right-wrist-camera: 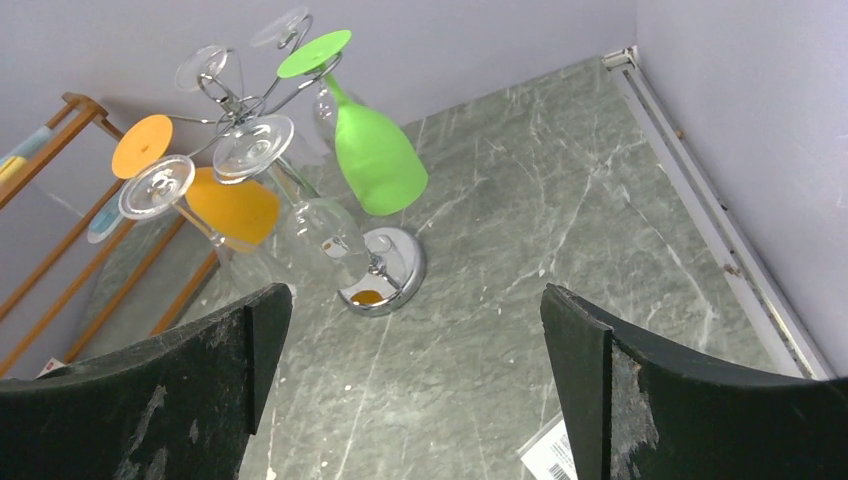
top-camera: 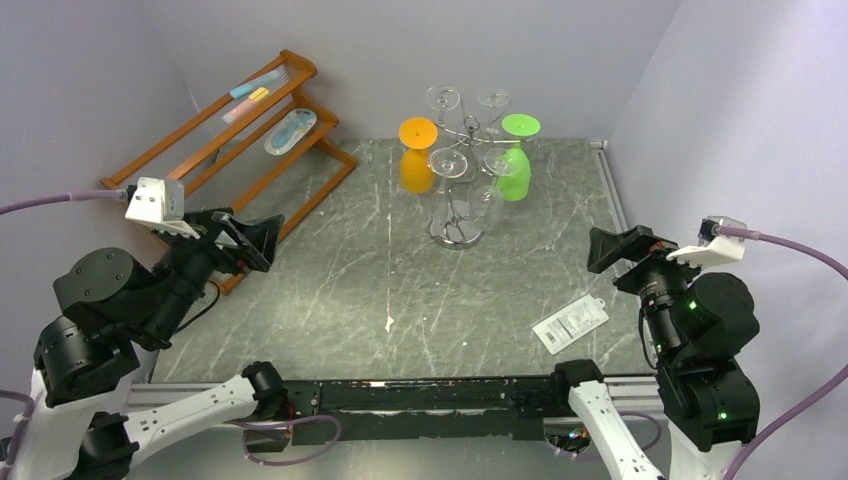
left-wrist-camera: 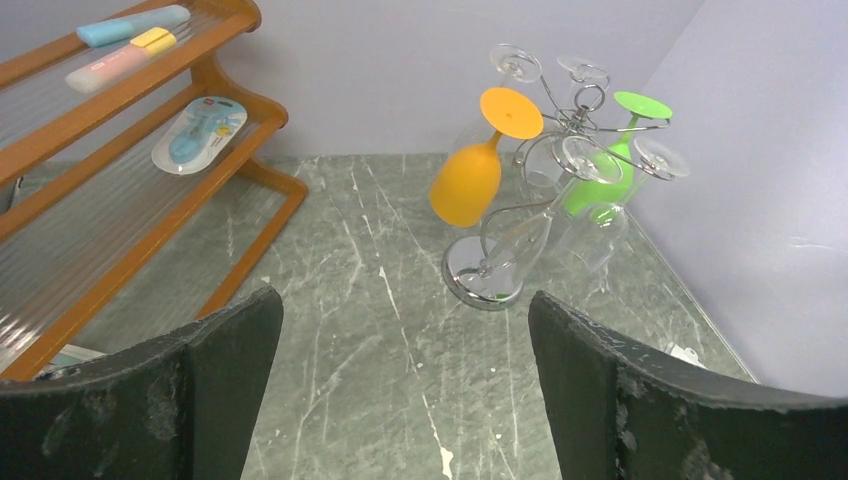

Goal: Place the wine glass upside down on the wine glass rack

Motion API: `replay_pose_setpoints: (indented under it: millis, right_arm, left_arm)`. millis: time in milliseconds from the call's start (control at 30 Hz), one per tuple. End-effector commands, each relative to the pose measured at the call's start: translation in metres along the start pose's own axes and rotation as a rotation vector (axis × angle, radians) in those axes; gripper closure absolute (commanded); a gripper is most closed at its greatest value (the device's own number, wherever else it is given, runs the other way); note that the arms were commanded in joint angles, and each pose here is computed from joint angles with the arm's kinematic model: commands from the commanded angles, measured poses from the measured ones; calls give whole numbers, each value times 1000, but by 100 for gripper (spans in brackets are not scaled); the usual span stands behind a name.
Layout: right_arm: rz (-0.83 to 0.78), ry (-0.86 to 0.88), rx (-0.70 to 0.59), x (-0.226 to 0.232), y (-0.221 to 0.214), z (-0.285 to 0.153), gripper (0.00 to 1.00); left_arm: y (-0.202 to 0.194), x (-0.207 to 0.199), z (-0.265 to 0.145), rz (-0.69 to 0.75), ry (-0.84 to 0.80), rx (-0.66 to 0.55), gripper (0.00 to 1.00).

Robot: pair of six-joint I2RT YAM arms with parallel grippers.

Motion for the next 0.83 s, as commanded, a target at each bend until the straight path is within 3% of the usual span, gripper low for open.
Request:
replay_pose_setpoints:
  millis: [0,800]
  right_arm:
    - [-7,4,6,2,0,3,0]
    - [-19,15,58,1,-16,12,0]
  left_arm:
    - [-1,0,-2,2,-10,-8,4]
    - [-16,-10,8,35,-34,31,3]
Point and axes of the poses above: each gripper's point midway between its finger pads, its own z axis out along the fingers, its own x axis along the line the jaws close on, y = z × x, the point moved 1 cm from there along -z, back along the fingers, and after that the axes turned 13 degrees about z, right-handed, at the moved point
